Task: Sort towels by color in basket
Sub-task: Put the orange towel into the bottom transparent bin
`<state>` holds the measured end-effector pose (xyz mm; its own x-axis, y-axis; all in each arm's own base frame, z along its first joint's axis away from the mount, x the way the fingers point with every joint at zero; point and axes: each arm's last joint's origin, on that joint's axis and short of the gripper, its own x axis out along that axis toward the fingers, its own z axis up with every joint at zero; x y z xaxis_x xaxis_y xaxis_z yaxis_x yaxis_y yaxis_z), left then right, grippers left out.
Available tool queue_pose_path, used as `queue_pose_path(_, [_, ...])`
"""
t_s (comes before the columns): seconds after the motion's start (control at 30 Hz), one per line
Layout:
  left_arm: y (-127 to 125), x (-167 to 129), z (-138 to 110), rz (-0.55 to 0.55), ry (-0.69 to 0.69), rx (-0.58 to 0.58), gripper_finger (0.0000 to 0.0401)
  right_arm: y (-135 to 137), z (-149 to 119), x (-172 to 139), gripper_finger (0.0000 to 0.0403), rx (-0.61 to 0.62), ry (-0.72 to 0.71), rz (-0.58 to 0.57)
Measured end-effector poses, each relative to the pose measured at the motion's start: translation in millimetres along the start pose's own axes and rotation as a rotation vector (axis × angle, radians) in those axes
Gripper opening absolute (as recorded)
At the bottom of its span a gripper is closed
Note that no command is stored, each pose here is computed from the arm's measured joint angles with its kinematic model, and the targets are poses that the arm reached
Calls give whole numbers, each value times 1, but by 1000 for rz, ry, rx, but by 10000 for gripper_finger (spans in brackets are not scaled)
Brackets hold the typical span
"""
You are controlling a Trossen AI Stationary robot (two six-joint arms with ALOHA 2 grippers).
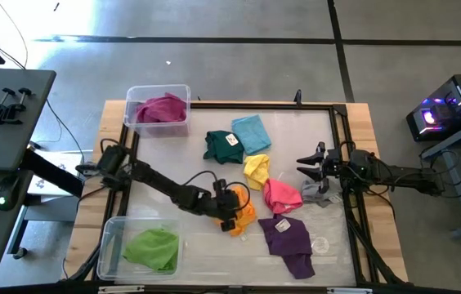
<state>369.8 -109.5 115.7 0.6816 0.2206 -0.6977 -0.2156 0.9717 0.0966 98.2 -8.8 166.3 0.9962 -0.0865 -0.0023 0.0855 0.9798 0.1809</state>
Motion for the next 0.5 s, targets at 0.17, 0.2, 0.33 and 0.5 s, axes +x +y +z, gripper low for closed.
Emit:
queue_pose_path(0.17, [-1, 12, -8, 14, 26, 40, 153, 0, 0, 0, 138, 0, 5, -1])
queue_pose_path(0.2, [-1, 13, -10, 13, 31, 61, 147, 0, -1, 0, 138, 0, 5, -2])
queue_pose_path(0.33, [-1, 14, -11, -11, 43, 90, 93, 0, 0, 0, 138, 0, 5, -1])
queue_pose_path(0.5, [-2, -3, 0, -48, 93, 157, 10, 0, 0, 0, 138, 0, 6, -2])
